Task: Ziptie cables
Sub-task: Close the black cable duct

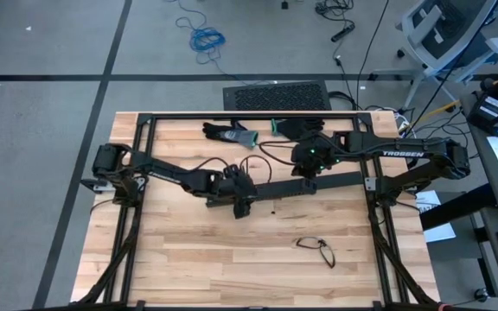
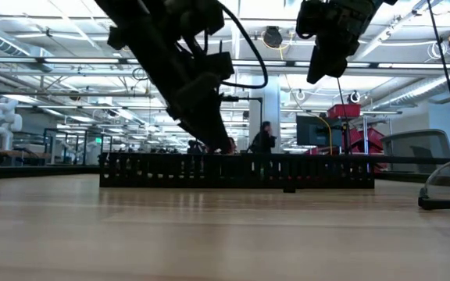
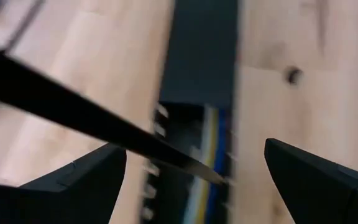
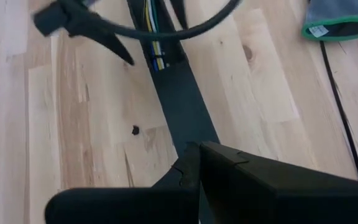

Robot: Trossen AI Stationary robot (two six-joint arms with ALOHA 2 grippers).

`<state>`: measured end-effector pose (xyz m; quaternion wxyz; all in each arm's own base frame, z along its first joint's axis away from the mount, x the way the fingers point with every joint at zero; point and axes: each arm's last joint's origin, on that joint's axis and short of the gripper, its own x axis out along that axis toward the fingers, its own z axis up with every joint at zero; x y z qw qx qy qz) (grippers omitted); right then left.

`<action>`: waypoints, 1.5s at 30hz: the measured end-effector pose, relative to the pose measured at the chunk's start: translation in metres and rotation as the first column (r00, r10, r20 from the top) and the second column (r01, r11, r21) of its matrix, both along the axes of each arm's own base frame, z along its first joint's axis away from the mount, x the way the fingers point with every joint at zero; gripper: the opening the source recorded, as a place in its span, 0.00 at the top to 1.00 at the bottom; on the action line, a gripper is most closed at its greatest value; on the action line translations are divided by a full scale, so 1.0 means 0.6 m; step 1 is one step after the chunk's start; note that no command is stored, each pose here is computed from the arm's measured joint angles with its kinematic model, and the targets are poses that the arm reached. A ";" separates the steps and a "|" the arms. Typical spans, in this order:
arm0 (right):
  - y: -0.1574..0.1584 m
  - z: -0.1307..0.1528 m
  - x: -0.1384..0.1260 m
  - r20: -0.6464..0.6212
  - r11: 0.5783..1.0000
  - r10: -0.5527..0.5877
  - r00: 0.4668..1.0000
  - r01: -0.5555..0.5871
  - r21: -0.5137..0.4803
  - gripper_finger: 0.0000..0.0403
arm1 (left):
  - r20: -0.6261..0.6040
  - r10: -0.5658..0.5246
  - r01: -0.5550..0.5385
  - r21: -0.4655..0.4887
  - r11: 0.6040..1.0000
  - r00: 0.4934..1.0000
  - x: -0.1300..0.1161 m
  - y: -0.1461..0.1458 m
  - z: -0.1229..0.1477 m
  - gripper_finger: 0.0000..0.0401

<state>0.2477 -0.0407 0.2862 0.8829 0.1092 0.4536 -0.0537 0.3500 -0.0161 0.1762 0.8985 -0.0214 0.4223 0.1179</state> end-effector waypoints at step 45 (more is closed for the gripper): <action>-0.001 0.004 0.006 0.043 0.998 -0.058 0.997 0.057 0.035 1.00 | 0.067 -0.054 0.055 -0.019 0.998 0.996 0.020 0.034 -0.036 0.30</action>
